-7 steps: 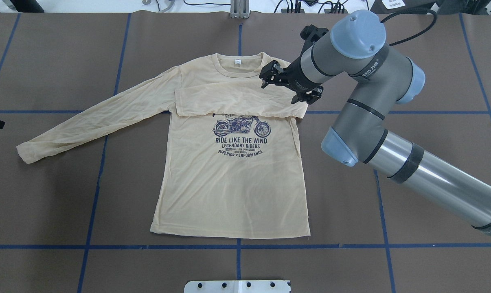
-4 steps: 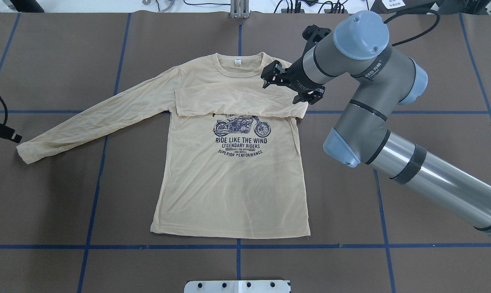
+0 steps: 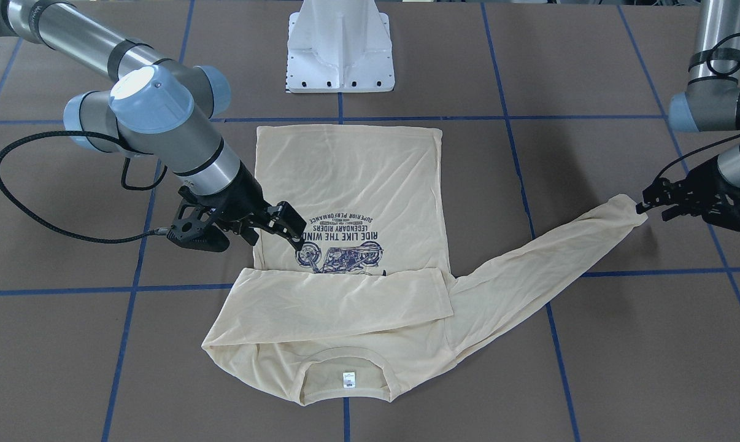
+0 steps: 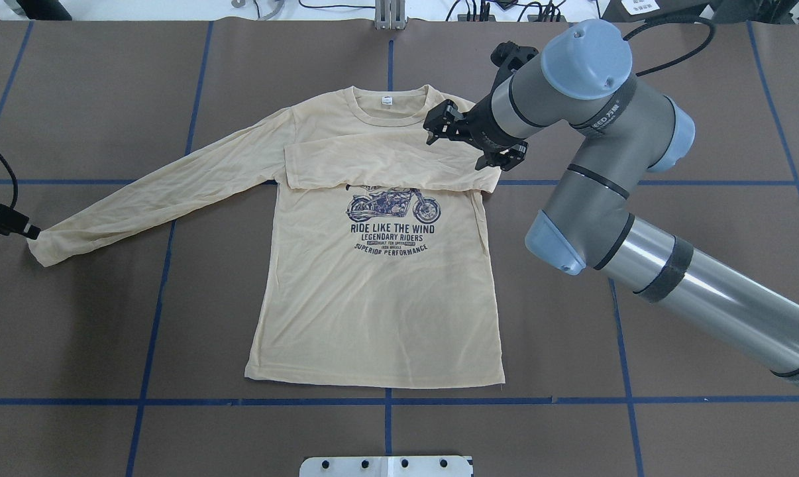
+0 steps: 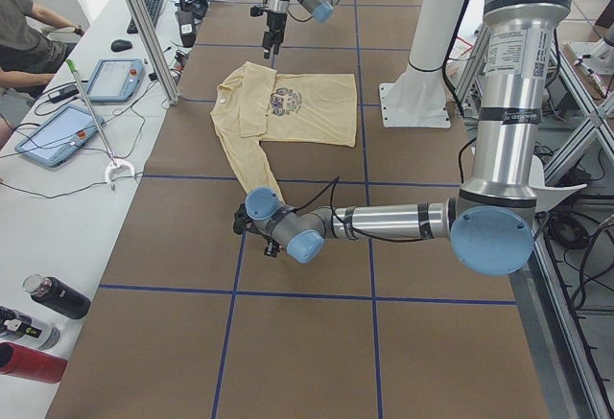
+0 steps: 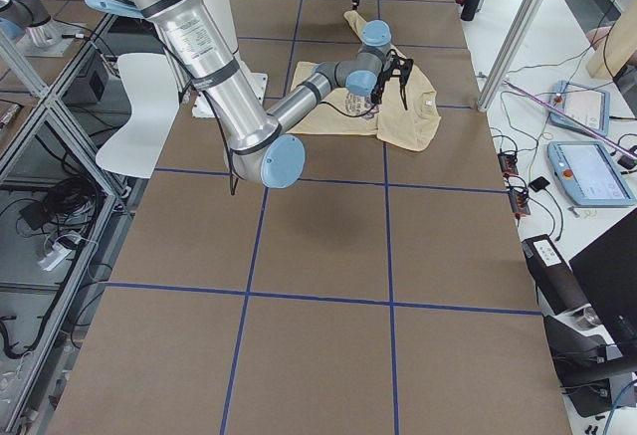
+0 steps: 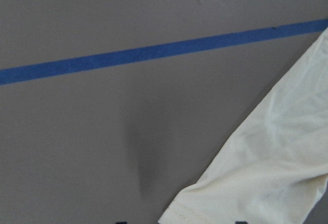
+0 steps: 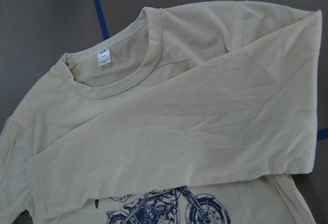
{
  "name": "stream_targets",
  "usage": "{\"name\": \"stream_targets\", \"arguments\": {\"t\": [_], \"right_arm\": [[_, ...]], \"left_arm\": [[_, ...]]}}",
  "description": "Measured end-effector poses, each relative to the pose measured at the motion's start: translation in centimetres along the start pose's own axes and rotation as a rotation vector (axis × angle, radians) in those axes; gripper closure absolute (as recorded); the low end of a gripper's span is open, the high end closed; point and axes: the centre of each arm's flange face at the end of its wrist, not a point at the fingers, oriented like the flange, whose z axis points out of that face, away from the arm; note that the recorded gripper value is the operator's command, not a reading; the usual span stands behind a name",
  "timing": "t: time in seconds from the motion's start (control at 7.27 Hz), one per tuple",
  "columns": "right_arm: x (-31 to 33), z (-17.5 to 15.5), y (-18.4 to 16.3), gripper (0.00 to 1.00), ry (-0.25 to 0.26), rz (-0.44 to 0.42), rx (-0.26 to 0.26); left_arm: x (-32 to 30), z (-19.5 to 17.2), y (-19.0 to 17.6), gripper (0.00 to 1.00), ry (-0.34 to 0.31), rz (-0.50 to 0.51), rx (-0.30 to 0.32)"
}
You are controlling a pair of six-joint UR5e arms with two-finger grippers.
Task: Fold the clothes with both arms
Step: 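Withdraw the right arm away from the shirt toward its side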
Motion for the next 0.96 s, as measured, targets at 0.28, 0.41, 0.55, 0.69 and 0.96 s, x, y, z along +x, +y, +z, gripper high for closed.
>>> {"name": "stream_targets", "arguments": {"t": [0.28,0.41,0.55,0.69,0.96], "right_arm": [[-0.2,0.7,0.9,0.02,0.003,-0.01,0.019],[-0.2,0.9,1.1,0.02,0.004,-0.012,0.018],[-0.2,1.0,1.2,0.01,0.004,-0.013,0.018],[-0.2,0.9,1.2,0.01,0.004,-0.013,0.018],[-0.2,0.7,1.0,0.01,0.003,-0.011,0.021]], "left_arm": [[-0.1,0.3,-0.5,0.36,-0.003,0.0,0.001],[-0.1,0.4,-0.6,0.36,-0.002,0.0,0.001],[-0.1,0.4,-0.6,0.36,0.0,0.001,0.0],[0.0,0.6,-0.6,0.39,0.0,0.003,-0.003],[0.4,1.3,-0.4,0.4,0.002,0.01,-0.016]]}}
